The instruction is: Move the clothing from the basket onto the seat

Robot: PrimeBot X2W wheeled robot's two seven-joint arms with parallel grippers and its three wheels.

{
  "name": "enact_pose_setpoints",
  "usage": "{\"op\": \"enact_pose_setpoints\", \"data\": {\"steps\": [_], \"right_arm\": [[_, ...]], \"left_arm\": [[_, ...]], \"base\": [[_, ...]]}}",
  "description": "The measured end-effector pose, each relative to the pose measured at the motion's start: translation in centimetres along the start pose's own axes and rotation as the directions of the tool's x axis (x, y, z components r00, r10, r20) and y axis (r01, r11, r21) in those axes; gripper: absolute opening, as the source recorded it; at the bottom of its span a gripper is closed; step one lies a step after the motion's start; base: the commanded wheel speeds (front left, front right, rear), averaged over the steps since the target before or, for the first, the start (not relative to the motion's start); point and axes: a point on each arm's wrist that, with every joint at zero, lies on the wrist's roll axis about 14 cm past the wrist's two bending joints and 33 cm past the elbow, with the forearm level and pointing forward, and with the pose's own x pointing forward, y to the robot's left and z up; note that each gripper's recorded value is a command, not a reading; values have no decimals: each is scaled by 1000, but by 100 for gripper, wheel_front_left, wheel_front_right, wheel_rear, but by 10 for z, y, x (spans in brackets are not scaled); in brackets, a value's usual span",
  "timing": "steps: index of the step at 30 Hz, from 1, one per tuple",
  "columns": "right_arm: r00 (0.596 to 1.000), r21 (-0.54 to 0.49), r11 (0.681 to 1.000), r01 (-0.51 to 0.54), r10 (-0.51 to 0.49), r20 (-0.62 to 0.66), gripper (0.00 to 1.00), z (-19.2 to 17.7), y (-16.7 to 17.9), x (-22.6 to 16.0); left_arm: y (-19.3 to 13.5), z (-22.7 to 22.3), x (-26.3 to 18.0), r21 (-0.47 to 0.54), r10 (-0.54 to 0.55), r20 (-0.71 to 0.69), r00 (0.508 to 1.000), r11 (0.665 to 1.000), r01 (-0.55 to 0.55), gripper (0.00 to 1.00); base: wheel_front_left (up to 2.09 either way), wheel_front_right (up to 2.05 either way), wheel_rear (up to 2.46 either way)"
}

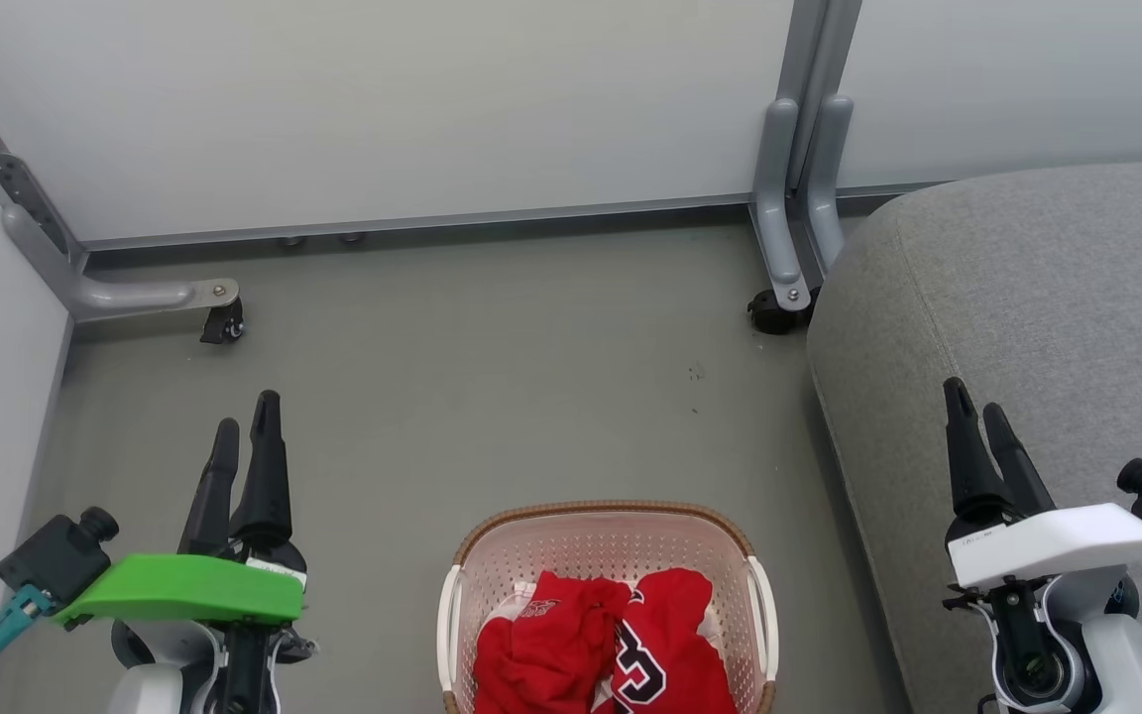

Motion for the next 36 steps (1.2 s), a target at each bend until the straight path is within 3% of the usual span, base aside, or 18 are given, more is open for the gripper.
{"op": "enact_pose_setpoints", "data": {"steps": [15, 36], "right_arm": [[999, -218, 975, -41, 43, 6, 100, -1, 9, 0], [996, -423, 902, -90, 88, -23, 100, -13, 18, -3]], "left_arm": [[-9, -5, -1, 196, -43, -9, 999, 980, 44, 100], [-2, -17, -4, 394, -42, -40, 998, 917, 55, 100]], "base": [[0, 0, 0], [0, 0, 0]]}}
